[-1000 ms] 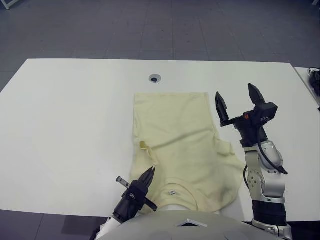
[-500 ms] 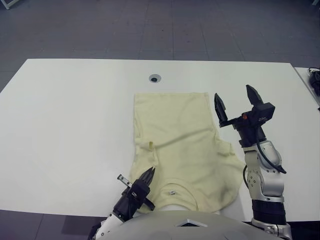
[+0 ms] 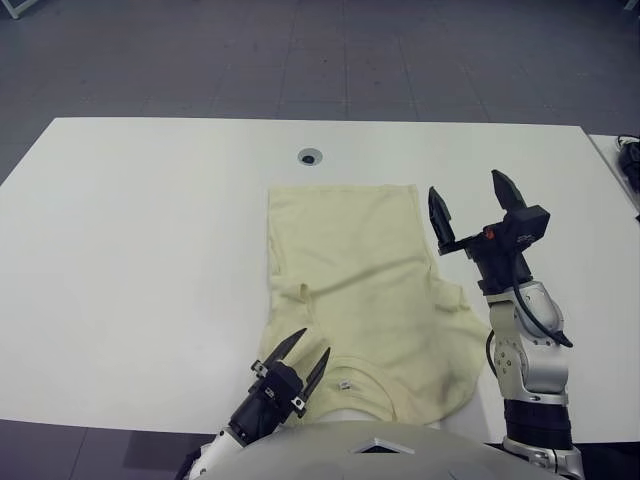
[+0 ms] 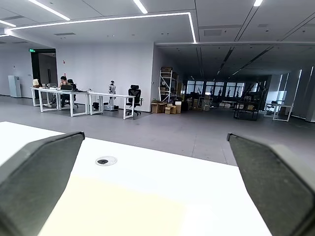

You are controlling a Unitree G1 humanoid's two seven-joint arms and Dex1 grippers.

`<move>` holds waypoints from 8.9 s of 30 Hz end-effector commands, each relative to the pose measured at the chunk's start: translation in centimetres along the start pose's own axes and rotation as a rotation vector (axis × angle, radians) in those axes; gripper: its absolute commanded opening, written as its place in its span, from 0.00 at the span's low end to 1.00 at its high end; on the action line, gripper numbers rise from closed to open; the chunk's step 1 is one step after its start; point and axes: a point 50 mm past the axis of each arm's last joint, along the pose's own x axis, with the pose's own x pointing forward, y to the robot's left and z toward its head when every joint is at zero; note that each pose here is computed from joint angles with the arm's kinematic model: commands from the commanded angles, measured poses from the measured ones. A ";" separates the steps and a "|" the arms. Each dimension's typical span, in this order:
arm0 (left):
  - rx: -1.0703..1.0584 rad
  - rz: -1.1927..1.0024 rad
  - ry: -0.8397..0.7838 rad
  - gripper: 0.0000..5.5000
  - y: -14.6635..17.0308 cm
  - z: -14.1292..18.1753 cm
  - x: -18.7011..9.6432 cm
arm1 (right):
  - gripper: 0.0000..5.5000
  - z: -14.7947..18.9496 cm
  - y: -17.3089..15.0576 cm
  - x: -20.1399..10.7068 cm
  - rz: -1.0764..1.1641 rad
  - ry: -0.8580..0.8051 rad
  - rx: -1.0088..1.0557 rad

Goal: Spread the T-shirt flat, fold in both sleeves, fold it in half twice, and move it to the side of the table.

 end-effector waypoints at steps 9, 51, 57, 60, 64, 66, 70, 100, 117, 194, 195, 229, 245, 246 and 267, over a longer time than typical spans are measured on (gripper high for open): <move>-0.197 0.404 -0.380 0.85 10.0 7.2 -1.0 | 0.98 1.1 -7.7 -8.1 0.146 0.283 0.356; -0.131 0.547 -0.267 0.98 12.8 5.6 -1.5 | 0.20 -1.5 -8.4 -13.6 0.565 0.870 0.163; -0.135 0.544 -0.270 0.98 12.8 5.6 -1.4 | 0.02 -1.4 -8.5 -13.5 0.560 0.861 0.163; -0.140 0.542 -0.269 0.98 12.7 5.5 -1.4 | 0.00 -1.2 -8.5 -13.1 0.554 0.831 0.166; -0.143 0.536 -0.269 0.98 12.7 5.5 -1.2 | 0.00 -0.5 -8.2 -12.2 0.572 0.766 0.185; -0.139 0.533 -0.269 0.98 12.7 5.5 -1.2 | 0.00 -0.4 -7.6 -11.9 0.604 0.752 0.184; -0.130 0.512 -0.264 0.98 12.5 5.5 -1.0 | 0.00 -0.2 -6.1 -10.6 0.667 0.715 0.129; -0.140 0.435 -0.249 0.98 11.0 4.7 -0.1 | 0.00 -2.8 1.2 -8.1 0.959 0.672 -0.081; -0.151 0.419 -0.241 0.98 10.6 4.4 0.2 | 0.32 -0.1 2.8 -7.0 0.961 0.516 0.165; -0.137 0.431 -0.250 0.98 10.5 4.9 0.0 | 0.00 -0.6 -3.3 -15.7 0.786 0.929 -0.080; -0.139 0.430 -0.250 0.98 10.5 4.9 0.0 | 0.00 -0.6 -3.3 -15.8 0.794 0.935 -0.108; -0.146 0.399 -0.241 0.98 10.0 4.7 0.2 | 0.20 1.5 -1.9 -15.5 0.871 0.822 -0.001; -0.145 0.403 -0.240 0.98 10.2 4.7 0.2 | 0.65 0.8 -3.2 -13.2 0.697 0.683 0.138; -0.145 0.403 -0.240 0.98 10.2 4.7 0.2 | 0.68 0.5 -3.1 -13.3 0.705 0.699 0.126; -0.143 0.399 -0.235 0.98 10.0 4.6 0.3 | 0.39 -1.2 -1.8 -11.7 0.725 0.722 0.021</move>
